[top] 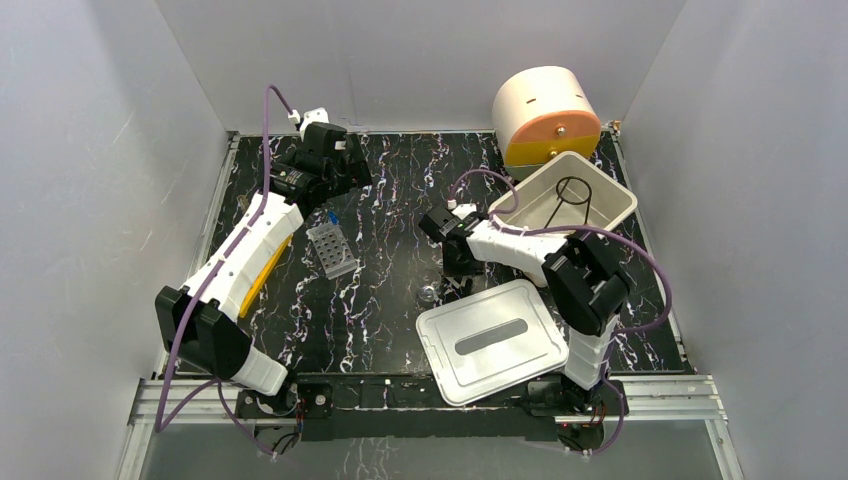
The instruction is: Organize the chemistry lab equipment
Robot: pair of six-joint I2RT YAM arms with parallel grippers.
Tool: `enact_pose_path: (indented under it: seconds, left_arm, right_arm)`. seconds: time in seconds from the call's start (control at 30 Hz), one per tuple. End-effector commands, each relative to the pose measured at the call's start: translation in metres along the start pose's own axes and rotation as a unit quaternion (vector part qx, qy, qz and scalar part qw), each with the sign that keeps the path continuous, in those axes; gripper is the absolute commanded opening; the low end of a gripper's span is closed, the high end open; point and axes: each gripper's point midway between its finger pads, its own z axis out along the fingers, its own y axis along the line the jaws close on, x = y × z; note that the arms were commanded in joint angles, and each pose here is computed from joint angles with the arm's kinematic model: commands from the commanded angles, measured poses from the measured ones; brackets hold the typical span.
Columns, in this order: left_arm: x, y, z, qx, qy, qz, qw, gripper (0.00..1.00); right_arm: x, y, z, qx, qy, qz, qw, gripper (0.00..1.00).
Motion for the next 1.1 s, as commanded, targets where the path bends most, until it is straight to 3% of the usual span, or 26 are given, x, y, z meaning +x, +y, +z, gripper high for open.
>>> enact_pose_path:
  seconds: [0.0,0.2,0.43,0.67,1.07]
  left_arm:
    - [-0.010,0.003,-0.007,0.001,-0.017,-0.002,1.000,0.98]
    - [-0.009,0.002,-0.007,0.003,-0.015,-0.003,1.000,0.98]
    - [-0.013,-0.002,-0.007,0.008,-0.015,0.000,1.000,0.98]
    - [-0.017,-0.004,-0.006,0.009,-0.018,-0.002,1.000,0.98]
    - [-0.010,-0.002,-0.007,0.010,-0.010,-0.009,1.000,0.98]
  right_arm:
    - [-0.001,-0.003,0.008,0.011,-0.008,0.010,1.000,0.49]
    - [0.004,-0.003,0.017,0.004,-0.006,0.011,1.000,0.42]
    - [0.002,0.001,0.033,-0.062,-0.007,0.041,0.997,0.27]
    - [-0.036,0.015,0.013,-0.094,-0.060,0.016,0.994,0.01]
    - [-0.149,0.017,-0.100,-0.168,-0.221,0.047,0.960,0.00]
